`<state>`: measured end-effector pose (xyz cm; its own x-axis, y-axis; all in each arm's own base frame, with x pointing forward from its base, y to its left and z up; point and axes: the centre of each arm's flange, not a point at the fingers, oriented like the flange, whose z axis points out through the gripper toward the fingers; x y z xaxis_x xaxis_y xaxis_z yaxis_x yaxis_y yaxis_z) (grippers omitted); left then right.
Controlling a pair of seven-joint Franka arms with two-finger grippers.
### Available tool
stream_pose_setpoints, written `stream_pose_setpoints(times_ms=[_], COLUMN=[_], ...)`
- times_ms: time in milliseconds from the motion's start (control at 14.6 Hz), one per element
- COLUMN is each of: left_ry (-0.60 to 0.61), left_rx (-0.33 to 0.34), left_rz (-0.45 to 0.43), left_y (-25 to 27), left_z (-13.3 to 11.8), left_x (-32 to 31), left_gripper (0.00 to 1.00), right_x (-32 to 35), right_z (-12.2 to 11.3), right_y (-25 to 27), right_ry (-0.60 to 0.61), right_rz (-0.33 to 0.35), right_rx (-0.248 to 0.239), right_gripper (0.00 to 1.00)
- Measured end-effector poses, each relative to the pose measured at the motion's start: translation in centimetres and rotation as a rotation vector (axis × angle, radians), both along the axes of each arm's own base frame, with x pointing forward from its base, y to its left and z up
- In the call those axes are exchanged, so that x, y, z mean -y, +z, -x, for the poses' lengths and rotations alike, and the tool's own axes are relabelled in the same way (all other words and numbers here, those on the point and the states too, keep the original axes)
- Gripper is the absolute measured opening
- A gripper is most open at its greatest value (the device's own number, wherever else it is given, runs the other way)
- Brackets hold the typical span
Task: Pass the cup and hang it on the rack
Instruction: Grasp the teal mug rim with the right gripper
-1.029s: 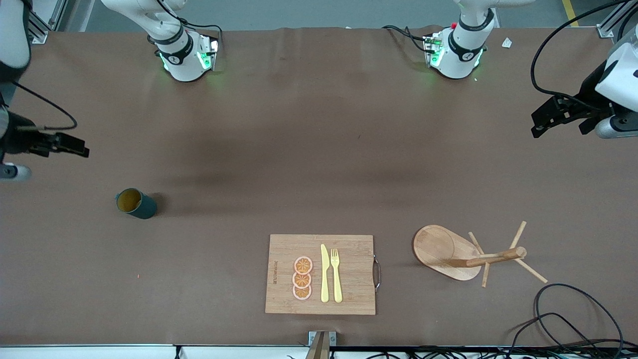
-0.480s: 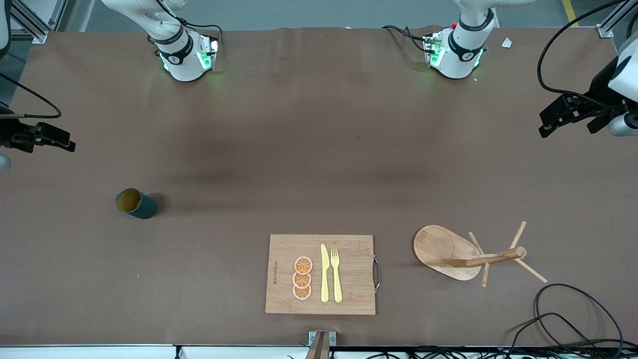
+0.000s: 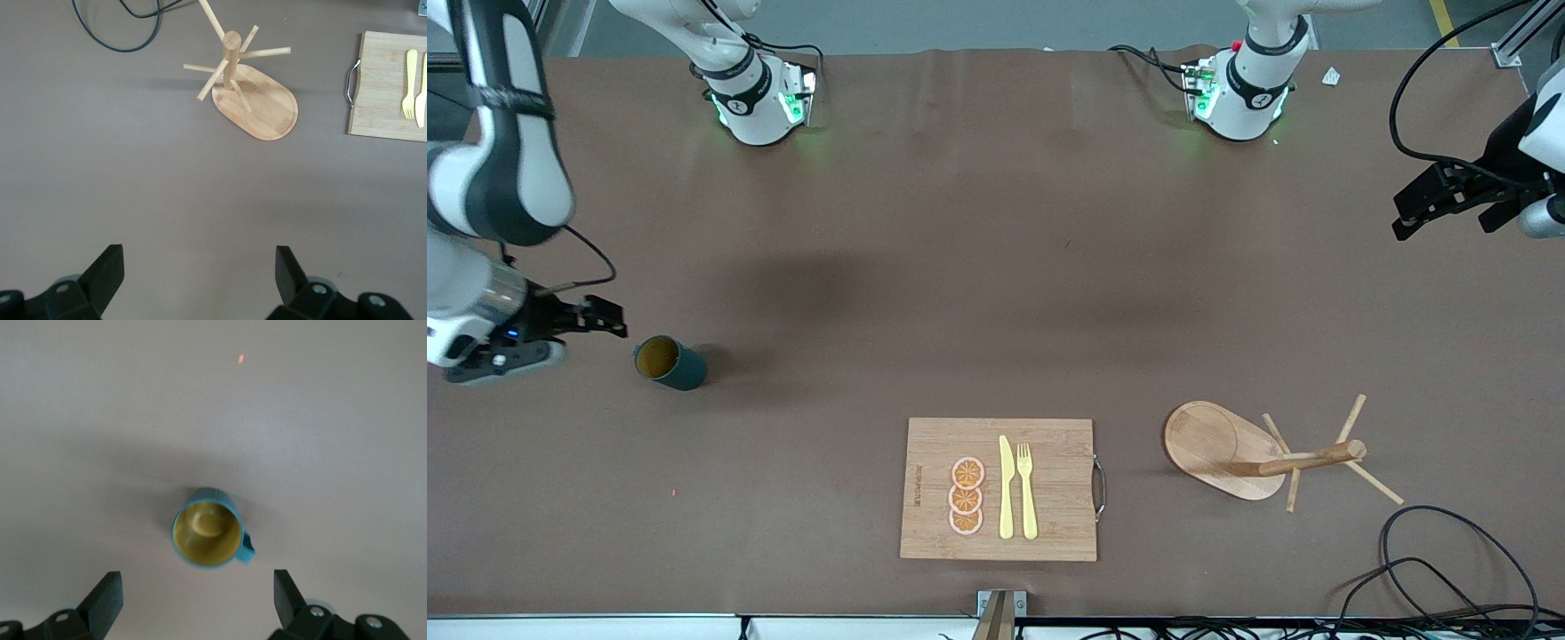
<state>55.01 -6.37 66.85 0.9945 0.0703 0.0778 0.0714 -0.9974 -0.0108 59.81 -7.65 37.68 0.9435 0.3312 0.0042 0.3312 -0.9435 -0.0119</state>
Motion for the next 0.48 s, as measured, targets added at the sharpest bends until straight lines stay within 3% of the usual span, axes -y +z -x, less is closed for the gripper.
stream_pose_setpoints(times_ms=[275,480], left_ry=[0.005,0.007], left_rx=[-0.003,-0.004], left_rz=[0.000,0.000], left_y=[-0.1,-0.2], left_z=[0.0,-0.1], left_x=[-0.1,-0.1], left_gripper=[1.00,1.00], right_x=[0.4,1.4], right_z=[-0.8,-1.4], right_y=[-6.7,-10.1], right_ry=[0.123,0.163], right_rz=[0.012,0.014], right_rx=[0.001,-0.023], right_gripper=[1.00,1.00])
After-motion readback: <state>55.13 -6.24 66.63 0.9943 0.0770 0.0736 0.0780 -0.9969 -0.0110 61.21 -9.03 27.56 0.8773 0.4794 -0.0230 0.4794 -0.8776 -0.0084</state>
